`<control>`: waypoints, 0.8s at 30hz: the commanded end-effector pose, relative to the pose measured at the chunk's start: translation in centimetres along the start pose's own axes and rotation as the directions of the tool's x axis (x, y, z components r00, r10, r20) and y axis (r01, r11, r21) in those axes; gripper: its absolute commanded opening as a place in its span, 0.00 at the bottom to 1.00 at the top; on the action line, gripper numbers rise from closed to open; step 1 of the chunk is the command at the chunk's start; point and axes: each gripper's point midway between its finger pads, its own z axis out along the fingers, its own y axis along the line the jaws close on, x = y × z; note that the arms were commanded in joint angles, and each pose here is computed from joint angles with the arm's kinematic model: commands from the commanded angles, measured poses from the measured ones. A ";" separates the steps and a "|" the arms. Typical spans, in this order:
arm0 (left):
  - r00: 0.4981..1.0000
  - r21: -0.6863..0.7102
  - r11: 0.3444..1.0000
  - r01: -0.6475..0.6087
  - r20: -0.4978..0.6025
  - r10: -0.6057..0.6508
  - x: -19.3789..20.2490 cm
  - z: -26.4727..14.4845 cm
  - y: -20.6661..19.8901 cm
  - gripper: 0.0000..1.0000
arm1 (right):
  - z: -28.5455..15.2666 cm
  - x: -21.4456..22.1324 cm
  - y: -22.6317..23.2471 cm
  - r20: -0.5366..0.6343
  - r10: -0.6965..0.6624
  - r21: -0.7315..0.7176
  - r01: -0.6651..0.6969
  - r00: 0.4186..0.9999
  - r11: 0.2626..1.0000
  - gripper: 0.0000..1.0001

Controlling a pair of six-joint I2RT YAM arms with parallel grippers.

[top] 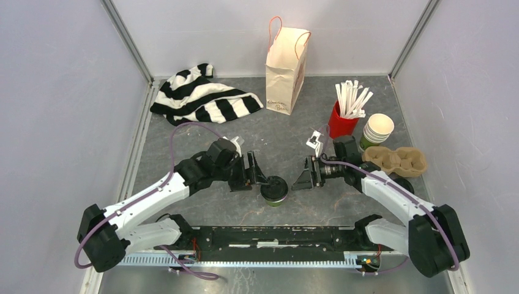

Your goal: Pack the takeout coffee

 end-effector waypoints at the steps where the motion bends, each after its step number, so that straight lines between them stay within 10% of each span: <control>1: 1.000 0.111 0.993 0.028 -0.012 -0.026 -0.4 0.5 -2.1 0.83 | 1.0 -1.3 0.8 -0.002 -0.058 -0.048 0.058 0.998 0.997 0.72; 24: 0.993 0.008 0.999 0.031 -0.118 -0.030 2.1 3.1 1.7 0.63 | 3.4 -0.6 -0.8 -0.089 -0.029 0.017 0.031 0.996 0.999 0.64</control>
